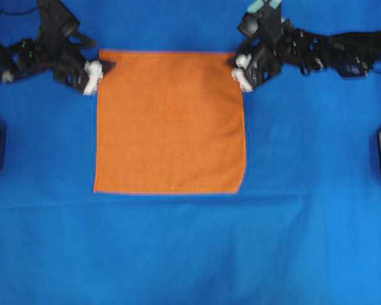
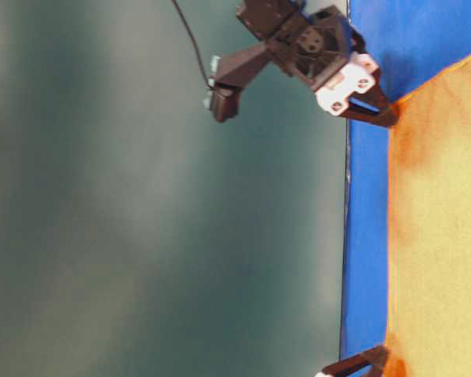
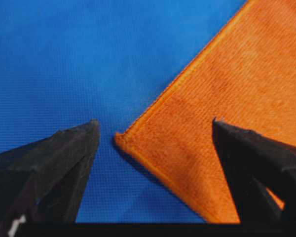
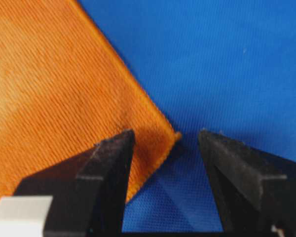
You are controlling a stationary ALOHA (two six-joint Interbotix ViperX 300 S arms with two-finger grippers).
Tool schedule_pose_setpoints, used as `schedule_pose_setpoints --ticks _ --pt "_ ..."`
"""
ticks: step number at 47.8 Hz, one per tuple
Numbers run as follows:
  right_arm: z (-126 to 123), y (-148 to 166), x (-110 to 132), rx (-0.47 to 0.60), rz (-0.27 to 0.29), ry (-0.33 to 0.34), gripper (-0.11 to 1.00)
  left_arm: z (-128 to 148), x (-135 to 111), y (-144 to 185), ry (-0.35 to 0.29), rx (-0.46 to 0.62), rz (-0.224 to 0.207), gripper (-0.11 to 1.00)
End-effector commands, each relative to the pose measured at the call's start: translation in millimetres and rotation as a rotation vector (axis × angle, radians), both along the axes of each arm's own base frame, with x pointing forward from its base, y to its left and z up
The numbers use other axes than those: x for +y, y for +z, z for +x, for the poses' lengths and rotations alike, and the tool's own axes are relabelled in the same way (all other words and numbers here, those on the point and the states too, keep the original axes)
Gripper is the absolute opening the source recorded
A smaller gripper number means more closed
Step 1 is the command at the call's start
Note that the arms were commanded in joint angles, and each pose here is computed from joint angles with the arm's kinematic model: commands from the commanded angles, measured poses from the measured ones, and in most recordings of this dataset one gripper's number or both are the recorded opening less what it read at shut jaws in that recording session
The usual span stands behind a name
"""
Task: Fold the orange towel.
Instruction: 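Move both grippers to the far corners of the orange towel, then grasp far corners with both grippers and pull them toward the near edge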
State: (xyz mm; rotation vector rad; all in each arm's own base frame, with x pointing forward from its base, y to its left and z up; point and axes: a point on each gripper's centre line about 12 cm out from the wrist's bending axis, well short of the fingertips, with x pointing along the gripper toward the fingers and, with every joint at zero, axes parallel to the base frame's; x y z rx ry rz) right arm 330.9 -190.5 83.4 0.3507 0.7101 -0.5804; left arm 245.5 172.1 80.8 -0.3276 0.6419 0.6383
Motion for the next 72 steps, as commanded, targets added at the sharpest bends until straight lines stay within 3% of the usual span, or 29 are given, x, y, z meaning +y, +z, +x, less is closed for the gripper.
schedule_pose_setpoints --ticks 1,5,8,17,23,38,50,72 --pt "4 4 -3 -0.018 -0.003 -0.009 0.58 4 5 -5 0.004 0.006 -0.002 0.88" --pt "4 0 -3 -0.012 0.000 -0.010 0.56 4 6 -13 0.008 0.028 -0.017 0.84" --pt "3 0 -3 -0.011 0.001 -0.010 0.51 3 6 -17 0.009 0.037 -0.025 0.76" --pt "2 0 -2 -0.005 0.003 -0.009 0.02 3 2 -18 -0.005 0.043 -0.024 0.25" --pt "2 0 0 -0.008 0.001 -0.005 0.02 2 0 -18 -0.014 0.047 -0.024 0.02" --pt "4 14 0 -0.039 -0.014 -0.002 0.02 7 -2 6 -0.027 0.008 0.003 0.01" --pt "1 43 4 -0.100 -0.048 0.004 0.02 5 -5 49 -0.052 -0.049 0.070 0.01" --pt "7 43 23 -0.098 -0.044 0.056 0.02 4 -34 42 -0.144 -0.016 0.055 0.01"
